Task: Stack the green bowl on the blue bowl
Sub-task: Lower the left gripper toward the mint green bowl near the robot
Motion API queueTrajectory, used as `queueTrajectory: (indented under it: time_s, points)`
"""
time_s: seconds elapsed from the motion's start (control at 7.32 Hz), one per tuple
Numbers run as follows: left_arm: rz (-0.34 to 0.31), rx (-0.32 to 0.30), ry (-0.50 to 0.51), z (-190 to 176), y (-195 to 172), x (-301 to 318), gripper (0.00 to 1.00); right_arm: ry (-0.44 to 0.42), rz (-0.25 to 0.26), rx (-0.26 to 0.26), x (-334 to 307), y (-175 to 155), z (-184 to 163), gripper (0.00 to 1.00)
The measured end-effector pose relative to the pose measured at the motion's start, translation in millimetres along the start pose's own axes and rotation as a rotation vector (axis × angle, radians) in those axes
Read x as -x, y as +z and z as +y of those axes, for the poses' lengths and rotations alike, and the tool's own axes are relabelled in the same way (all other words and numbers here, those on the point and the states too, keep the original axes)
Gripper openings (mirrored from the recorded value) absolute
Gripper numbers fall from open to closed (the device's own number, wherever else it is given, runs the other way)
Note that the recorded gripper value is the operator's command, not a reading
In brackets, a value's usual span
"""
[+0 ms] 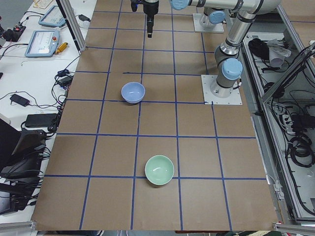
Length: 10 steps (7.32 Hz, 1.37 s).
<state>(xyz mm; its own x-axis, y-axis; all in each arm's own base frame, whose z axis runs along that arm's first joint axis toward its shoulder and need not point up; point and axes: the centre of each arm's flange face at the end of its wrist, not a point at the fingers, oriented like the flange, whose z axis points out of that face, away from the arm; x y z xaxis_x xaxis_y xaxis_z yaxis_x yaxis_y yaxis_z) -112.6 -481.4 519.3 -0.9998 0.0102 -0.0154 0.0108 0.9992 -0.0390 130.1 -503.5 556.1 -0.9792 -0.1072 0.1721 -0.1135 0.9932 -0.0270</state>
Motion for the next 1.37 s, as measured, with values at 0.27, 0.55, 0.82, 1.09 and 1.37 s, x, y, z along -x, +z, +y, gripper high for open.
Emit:
queueTrajectory:
  time_s: [0.27,0.55,0.82,1.09,1.37]
  points:
    - [0.001,0.003,-0.001,0.0,1.2,-0.1,1.0,0.0,0.0,0.0,0.2,0.0,0.0,1.0]
    - [0.001,0.003,0.0,0.4,0.9,-0.3,1.0,-0.001,0.0,0.0,0.5,-0.1,0.1,1.0]
    - [-0.009,0.014,0.016,3.0,1.6,7.1,1.0,-0.001,0.0,0.0,0.6,-0.1,0.1,1.0]
    - [-0.012,0.034,0.065,1.7,3.4,38.5,1.0,-0.001,0.0,0.0,0.6,-0.1,0.1,1.0]
    - [-0.002,0.059,0.116,3.6,4.5,102.8,1.0,-0.001,0.0,0.0,0.4,-0.1,0.0,1.0]
